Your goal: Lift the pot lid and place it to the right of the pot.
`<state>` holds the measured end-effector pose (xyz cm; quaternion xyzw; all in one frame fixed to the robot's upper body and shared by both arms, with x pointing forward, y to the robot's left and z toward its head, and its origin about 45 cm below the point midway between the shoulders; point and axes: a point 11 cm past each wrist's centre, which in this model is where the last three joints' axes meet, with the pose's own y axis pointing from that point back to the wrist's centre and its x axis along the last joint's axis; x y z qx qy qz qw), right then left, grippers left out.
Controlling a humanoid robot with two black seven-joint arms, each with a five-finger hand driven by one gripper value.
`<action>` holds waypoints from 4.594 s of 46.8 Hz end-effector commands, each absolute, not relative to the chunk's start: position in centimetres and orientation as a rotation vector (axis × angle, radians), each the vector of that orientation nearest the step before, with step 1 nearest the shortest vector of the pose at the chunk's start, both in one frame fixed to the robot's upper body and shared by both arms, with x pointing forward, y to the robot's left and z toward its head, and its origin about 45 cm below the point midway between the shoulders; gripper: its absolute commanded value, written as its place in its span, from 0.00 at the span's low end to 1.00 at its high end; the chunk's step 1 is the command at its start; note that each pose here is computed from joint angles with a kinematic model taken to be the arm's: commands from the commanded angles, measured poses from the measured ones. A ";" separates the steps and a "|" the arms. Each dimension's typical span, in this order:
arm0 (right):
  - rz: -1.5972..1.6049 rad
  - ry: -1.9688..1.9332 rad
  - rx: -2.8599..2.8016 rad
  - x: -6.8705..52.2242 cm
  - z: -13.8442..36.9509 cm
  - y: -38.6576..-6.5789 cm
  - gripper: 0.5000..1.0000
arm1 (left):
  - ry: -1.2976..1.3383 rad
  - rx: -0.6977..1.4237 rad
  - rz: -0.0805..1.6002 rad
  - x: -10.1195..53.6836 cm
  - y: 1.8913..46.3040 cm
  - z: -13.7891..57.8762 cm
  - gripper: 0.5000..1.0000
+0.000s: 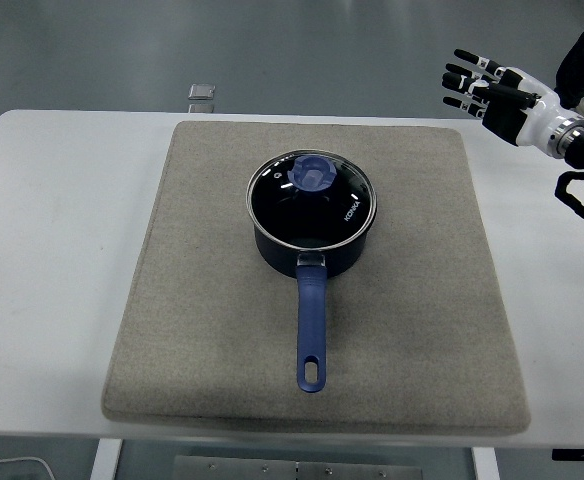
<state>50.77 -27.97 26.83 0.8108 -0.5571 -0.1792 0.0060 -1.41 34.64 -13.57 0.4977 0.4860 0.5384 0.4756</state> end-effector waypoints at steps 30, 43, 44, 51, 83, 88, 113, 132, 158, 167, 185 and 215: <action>-0.555 -1.746 2.539 50.8 26.9 -27.8 0.84 | 1.187 1.211 1.313 -1.2 34.5 -13.6 1.00; -0.537 -1.739 2.539 50.9 27.0 -27.8 0.84 | 1.186 1.212 1.314 -1.2 34.5 -13.6 1.00; -0.537 -1.739 2.539 50.9 27.0 -27.8 0.84 | 1.186 1.212 1.314 -1.2 34.5 -13.6 1.00; -0.530 -1.734 2.541 50.9 27.2 -27.7 0.84 | 1.187 1.211 1.313 -1.2 34.5 -13.6 1.00; -0.375 -1.674 2.543 51.5 28.9 -27.0 0.84 | 1.186 1.212 1.314 -1.2 34.5 -13.6 1.00; -0.358 -1.669 2.556 51.7 29.6 -26.8 0.84 | 1.187 1.211 1.313 -1.2 34.5 -13.6 1.00; -0.063 -1.548 2.536 52.3 32.8 -25.9 0.84 | 1.186 1.212 1.314 -1.2 34.5 -13.6 1.00; 0.241 -1.336 2.507 51.8 35.8 -23.2 0.84 | 1.186 1.212 1.314 -1.2 34.5 -13.6 1.00; 0.664 -0.917 2.401 49.4 38.9 -19.0 0.84 | 1.186 1.212 1.314 -1.2 34.5 -13.6 1.00; 0.756 -0.772 2.337 48.9 39.2 -17.1 0.84 | 1.186 1.212 1.314 -1.2 34.5 -13.6 1.00; 0.874 -0.497 2.226 47.2 37.2 -12.2 0.84 | 1.186 1.212 1.314 -1.2 34.5 -13.6 1.00; 0.970 -0.285 2.119 45.3 33.7 -9.1 0.84 | 1.187 1.211 1.313 -1.2 34.5 -13.6 1.00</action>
